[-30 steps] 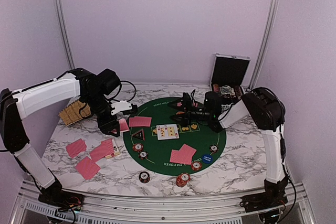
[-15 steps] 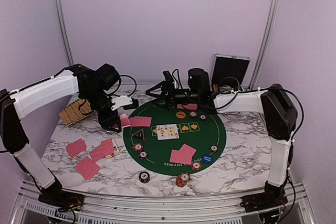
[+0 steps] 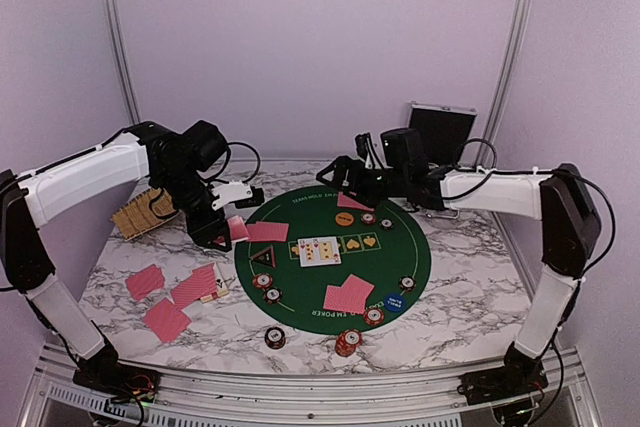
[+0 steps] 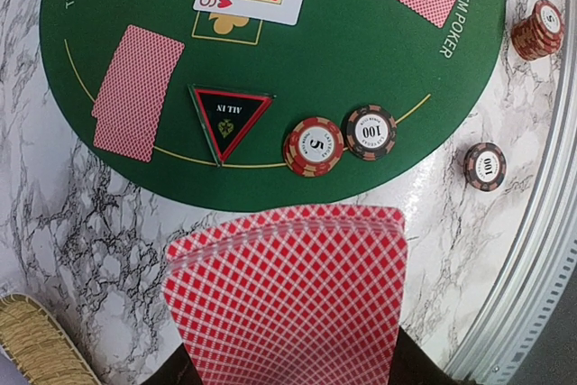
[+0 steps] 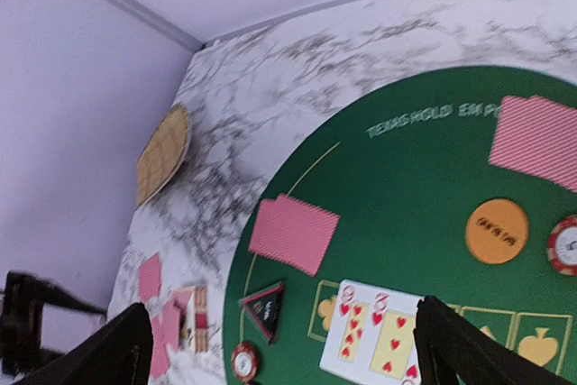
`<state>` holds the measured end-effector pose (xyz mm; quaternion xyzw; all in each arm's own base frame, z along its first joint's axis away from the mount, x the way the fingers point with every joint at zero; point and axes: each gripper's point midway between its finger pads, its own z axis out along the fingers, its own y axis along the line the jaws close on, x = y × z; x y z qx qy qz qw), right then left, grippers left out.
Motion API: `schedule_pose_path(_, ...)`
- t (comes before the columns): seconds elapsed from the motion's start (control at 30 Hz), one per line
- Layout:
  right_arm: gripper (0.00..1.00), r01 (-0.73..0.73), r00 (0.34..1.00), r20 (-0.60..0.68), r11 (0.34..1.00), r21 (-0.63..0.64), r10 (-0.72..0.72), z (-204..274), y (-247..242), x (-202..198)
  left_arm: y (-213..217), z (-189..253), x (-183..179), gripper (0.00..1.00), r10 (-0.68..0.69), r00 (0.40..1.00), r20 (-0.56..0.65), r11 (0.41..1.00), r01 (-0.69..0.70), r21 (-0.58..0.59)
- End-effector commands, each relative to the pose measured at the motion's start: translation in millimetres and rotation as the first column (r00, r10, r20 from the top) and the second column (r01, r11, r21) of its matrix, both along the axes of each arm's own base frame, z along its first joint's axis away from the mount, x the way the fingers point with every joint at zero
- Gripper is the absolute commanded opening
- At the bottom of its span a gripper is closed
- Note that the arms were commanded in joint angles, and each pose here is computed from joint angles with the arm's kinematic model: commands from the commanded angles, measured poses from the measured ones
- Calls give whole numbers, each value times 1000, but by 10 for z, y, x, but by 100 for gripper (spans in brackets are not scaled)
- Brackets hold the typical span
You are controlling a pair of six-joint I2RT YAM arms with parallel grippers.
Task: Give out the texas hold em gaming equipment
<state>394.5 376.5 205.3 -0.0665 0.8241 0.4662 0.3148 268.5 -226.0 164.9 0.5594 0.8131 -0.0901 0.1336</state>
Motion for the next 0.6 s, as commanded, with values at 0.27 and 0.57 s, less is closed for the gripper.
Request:
schedule_pose_path(0.27, 99, 343, 927, -111, 930, -133, -358, -7, -1061, 438, 42, 89, -70, 54, -18, 1000, 9, 1000, 19, -14)
schedule_pose_path(0.57, 97, 51, 999, -4, 979, -195, -53, -19, 2, -31, -11, 107, -36, 54, -15, 1000, 7, 1000, 15, -26)
